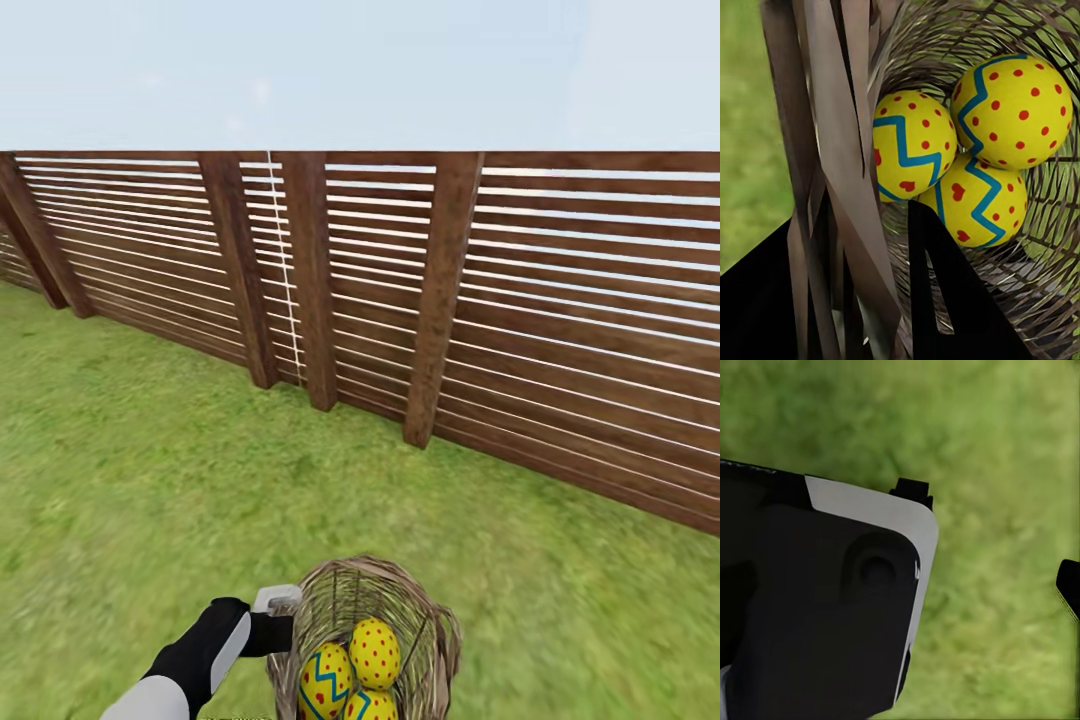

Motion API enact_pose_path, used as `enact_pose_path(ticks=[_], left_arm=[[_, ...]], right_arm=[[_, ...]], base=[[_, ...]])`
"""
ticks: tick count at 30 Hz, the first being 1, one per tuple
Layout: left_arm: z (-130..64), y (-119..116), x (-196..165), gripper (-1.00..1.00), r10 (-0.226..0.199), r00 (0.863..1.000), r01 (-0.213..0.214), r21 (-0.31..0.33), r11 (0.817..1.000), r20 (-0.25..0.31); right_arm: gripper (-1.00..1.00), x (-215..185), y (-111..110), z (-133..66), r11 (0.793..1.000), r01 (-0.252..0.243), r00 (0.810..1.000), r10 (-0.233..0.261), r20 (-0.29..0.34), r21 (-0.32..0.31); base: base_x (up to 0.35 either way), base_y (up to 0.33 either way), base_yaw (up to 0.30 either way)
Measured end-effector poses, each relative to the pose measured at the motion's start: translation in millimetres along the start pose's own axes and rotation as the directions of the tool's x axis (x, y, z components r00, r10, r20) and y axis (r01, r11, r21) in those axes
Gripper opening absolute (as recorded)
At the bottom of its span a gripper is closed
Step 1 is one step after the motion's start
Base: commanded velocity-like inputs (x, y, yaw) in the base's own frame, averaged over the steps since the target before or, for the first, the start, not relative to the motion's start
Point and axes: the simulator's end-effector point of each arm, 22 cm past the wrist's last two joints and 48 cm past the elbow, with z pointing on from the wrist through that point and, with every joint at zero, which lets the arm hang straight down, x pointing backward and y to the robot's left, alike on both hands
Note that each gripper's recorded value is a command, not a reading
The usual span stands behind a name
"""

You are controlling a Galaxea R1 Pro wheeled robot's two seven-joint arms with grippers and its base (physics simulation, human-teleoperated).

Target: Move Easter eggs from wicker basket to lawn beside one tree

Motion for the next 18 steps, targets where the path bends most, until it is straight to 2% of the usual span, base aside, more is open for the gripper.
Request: enact_pose_path(ticks=[18], left_arm=[[-4.7, -0.7, -5.4, -1.00, 0.003, 1.000, -0.003, 0.000, 1.000, 0.014]], right_arm=[[1.00, -5.3, -0.8, -1.7, 1.000, 0.000, 1.000, 0.000, 0.013, 0.003]], base=[[0.000, 0.000, 0.262]])
